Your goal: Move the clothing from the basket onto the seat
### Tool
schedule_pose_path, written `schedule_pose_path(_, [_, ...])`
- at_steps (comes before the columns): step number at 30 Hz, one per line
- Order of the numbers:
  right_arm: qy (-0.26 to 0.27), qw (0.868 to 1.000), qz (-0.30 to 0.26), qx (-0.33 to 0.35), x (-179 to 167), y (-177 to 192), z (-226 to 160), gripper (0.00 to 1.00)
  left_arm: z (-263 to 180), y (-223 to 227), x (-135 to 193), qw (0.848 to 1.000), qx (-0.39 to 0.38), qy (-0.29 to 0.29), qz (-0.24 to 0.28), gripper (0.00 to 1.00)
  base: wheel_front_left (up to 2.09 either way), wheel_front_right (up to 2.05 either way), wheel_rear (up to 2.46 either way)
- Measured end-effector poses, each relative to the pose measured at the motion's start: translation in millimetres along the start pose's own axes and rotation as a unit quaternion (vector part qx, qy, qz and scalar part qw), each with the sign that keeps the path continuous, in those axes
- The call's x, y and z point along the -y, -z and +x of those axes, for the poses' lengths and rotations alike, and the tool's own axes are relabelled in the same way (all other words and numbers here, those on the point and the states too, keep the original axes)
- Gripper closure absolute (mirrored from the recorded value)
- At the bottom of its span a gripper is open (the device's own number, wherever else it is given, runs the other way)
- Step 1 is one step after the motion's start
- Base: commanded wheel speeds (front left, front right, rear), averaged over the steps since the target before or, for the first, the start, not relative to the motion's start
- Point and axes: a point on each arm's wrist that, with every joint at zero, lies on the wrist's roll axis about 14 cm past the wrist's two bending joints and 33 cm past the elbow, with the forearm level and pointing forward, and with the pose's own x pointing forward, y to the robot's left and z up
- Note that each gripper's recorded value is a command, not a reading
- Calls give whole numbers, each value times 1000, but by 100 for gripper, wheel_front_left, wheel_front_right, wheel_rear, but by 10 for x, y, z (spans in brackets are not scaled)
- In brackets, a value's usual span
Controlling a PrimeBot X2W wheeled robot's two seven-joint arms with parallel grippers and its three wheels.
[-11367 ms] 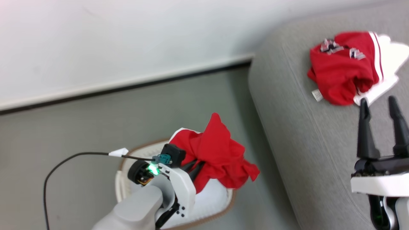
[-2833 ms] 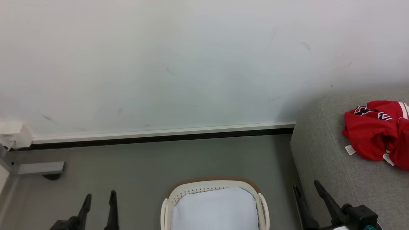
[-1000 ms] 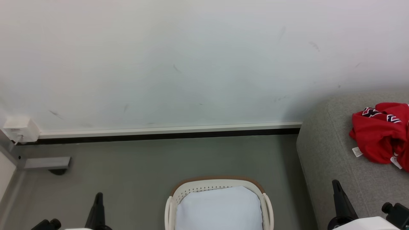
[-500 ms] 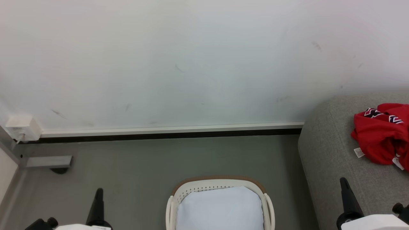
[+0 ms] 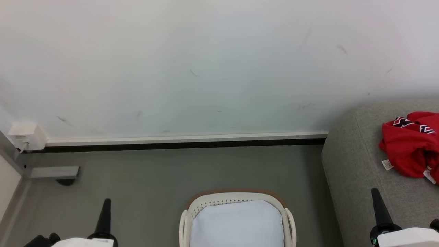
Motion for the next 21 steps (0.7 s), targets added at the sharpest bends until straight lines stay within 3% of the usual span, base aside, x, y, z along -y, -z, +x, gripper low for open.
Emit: schedule_pose_path(21, [-4, 996, 90, 7, -25, -87, 29, 100, 33, -63, 101, 995, -1, 18, -102, 100, 0, 0, 0])
